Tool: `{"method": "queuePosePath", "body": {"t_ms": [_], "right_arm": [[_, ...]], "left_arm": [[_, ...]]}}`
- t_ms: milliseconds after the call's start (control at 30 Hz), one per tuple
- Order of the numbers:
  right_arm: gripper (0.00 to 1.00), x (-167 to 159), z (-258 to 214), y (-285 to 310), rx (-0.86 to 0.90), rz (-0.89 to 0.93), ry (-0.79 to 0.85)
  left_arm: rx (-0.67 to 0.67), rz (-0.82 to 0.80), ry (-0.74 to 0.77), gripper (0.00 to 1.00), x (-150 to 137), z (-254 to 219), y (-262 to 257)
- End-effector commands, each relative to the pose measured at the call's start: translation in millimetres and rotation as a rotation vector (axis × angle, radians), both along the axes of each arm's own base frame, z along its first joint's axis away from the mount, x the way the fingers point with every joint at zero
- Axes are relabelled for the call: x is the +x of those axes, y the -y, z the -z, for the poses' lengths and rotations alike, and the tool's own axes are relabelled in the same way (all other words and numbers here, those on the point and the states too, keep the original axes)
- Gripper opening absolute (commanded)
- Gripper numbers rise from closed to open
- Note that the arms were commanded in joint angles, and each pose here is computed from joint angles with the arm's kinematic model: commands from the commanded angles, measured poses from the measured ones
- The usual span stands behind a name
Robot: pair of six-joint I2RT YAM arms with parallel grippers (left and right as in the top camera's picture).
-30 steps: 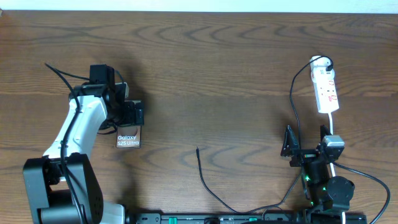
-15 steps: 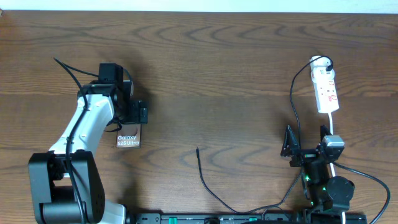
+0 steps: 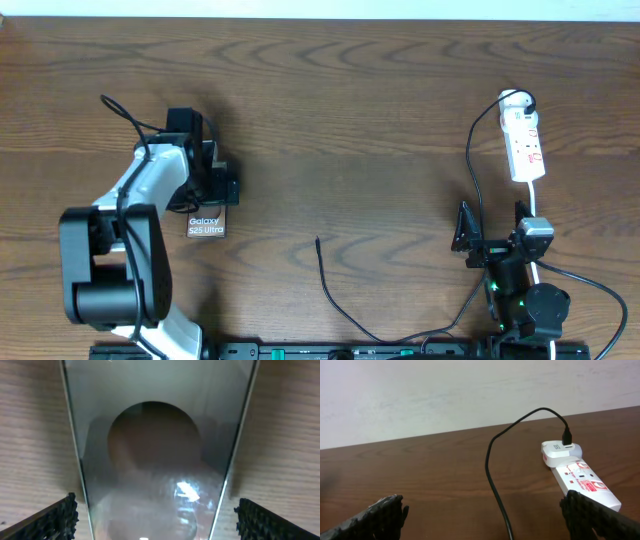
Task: Plug charger to phone and switch on socket
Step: 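Move the left gripper over the phone in the black holder, then lower the left gripper and close it on the phone's sides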
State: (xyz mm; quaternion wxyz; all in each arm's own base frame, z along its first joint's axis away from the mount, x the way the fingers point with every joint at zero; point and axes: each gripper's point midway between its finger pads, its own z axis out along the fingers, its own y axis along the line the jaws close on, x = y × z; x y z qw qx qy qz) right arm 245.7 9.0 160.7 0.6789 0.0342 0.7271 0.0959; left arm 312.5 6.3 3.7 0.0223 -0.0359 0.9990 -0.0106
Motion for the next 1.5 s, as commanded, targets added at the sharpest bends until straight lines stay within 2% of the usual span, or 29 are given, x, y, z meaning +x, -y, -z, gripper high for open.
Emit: {"method": "queuePosePath", "body": {"t_ms": [0, 533, 1467], "right_arm": [[0.99, 0, 0, -2, 0.003, -0.007, 0.0], [0.99, 0, 0, -2, 0.002, -0.007, 0.0], [0.99, 0, 0, -2, 0.002, -0.007, 0.0]], "left_arm": [[-0.001, -0.005, 0.013, 0.98, 4, -2, -1], [0.001, 0.003, 0.048, 0.98, 13, -3, -2], [0.0, 0.003, 0.002, 0.98, -5, 10, -1]]}}
